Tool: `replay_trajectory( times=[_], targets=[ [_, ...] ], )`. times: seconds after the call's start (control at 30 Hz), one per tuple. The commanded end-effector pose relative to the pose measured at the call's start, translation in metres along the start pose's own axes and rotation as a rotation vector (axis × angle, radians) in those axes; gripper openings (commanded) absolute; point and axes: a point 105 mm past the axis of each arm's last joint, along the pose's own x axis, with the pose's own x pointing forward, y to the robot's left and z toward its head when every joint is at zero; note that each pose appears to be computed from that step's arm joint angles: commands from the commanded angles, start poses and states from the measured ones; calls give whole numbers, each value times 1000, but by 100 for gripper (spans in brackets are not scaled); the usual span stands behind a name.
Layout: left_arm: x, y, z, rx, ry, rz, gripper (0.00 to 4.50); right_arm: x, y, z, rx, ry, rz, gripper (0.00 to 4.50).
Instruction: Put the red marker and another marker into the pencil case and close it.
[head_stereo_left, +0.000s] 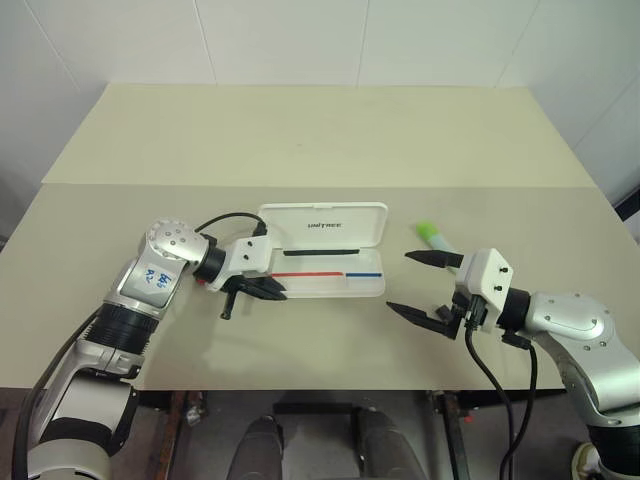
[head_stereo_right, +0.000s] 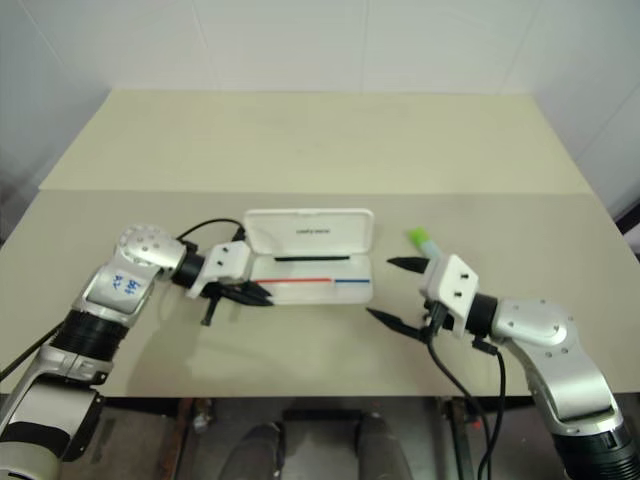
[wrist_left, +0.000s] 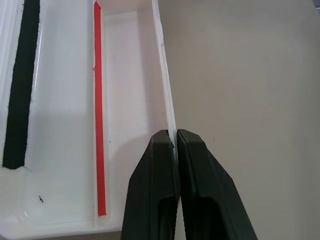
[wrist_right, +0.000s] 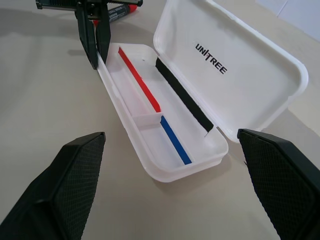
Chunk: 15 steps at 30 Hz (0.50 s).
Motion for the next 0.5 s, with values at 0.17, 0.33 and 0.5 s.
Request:
replay_trajectory(
  times=[0.17,0.33,0.5],
  targets=[
    [2,-5,12,34,-7,-51,28,1,-1,12,-39,-35,-5,450],
    [-1,-5,12,43,2,-44,181,2,-1,12,-40,-38,-5,450],
    [-7,-9,20,46,-29,-76,275,3,-2,12,-40,-40,-5,450]
  ],
)
